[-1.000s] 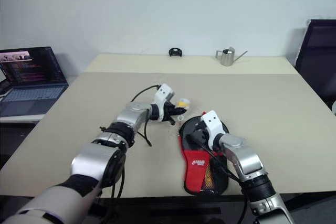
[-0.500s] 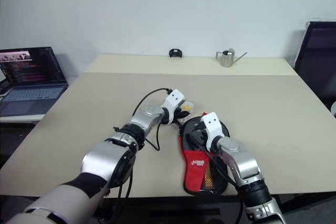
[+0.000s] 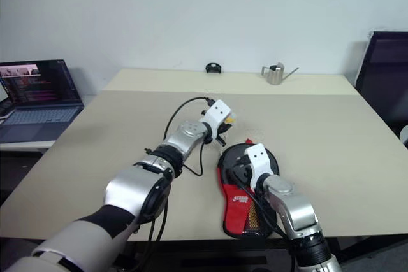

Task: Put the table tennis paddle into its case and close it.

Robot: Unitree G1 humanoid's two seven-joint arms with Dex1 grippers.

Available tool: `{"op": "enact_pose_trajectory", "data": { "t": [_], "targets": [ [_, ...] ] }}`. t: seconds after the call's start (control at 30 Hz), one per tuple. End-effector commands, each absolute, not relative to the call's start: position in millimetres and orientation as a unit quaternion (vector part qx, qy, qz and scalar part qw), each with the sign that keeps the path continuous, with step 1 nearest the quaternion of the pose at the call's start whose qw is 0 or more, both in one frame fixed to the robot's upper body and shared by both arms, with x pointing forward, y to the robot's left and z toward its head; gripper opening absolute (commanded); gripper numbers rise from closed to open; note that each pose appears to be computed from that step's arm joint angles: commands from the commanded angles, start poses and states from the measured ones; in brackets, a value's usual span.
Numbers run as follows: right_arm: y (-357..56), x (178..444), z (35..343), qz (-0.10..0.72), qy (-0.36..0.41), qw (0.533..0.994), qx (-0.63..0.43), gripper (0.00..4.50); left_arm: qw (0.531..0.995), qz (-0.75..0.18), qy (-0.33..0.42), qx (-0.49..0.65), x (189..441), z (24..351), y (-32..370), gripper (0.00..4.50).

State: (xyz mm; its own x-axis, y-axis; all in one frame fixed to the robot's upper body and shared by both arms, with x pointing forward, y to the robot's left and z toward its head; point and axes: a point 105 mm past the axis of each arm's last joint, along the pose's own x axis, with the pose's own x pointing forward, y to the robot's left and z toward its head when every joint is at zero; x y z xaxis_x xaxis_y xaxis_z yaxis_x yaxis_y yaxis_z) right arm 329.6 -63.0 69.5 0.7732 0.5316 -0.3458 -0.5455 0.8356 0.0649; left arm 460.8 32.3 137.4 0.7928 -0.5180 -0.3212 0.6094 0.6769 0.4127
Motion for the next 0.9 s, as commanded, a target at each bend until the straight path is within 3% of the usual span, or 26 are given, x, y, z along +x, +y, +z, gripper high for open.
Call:
{"op": "enact_pose_trajectory", "data": {
  "t": [0.03, 0.9],
  "targets": [
    [-64.2, 293.9, 2.9, 0.279, 0.321, 0.905, -0.001, 4.50, 0.910, -0.309, 0.033, 0.275, 462.8, 166.7, 10.0, 0.22],
    [-38.1, 258.1, 8.3, 0.253, 0.324, 0.911, 0.045, 4.50, 0.887, -0.235, -0.054, 0.394, 461.4, 199.5, -28.3, 0.22]
  ]
}}
